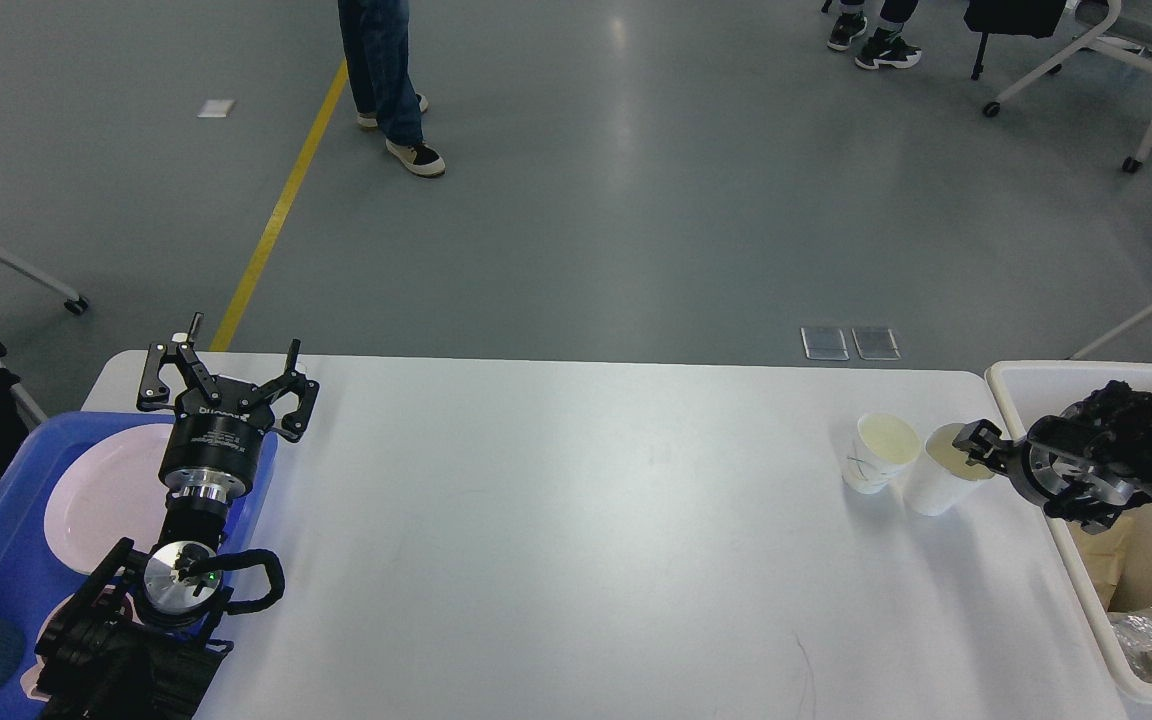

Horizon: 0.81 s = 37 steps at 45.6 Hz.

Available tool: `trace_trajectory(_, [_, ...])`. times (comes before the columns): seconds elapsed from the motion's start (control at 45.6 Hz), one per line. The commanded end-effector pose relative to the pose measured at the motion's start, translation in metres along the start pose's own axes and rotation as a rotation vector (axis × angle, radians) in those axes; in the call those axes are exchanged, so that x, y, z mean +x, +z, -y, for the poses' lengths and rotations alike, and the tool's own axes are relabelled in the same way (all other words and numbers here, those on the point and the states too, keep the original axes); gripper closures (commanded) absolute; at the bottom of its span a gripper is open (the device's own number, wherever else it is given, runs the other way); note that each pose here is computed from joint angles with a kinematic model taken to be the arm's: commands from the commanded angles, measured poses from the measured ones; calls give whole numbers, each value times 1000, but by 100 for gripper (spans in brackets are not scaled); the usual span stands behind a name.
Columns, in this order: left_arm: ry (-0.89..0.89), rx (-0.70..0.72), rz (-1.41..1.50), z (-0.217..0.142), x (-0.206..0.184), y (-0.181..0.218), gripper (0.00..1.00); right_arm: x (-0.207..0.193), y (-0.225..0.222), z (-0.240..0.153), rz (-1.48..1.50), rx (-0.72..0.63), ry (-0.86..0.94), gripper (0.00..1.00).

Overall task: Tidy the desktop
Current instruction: 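Lower the right gripper onto the white paper cup nearest the bin and grasp, then lift the white paper cup and drop it into the white bin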

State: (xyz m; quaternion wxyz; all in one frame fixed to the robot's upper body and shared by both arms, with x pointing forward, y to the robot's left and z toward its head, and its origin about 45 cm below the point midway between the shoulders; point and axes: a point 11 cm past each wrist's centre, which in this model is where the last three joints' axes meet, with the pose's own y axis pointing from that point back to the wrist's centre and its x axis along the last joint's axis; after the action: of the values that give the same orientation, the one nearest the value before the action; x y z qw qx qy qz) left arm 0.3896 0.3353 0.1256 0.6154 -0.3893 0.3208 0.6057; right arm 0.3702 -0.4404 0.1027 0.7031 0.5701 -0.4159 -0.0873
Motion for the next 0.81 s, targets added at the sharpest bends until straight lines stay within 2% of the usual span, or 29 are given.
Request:
trace_trajectory(0.0, [-1, -1, 0, 0, 0, 0, 4, -3, -2, 1, 10, 6, 1, 34])
trace_trajectory(0.131, [-1, -1, 0, 0, 0, 0, 4, -9, -2, 3, 36, 15, -17, 69])
trace_trajectory(0.219, [-1, 0, 0, 0, 0, 0, 4, -12, -3, 4, 30, 14, -31, 99])
trace_trajectory(0.789, [-1, 0, 0, 0, 0, 0, 4, -7, -2, 0, 86, 20, -32, 100])
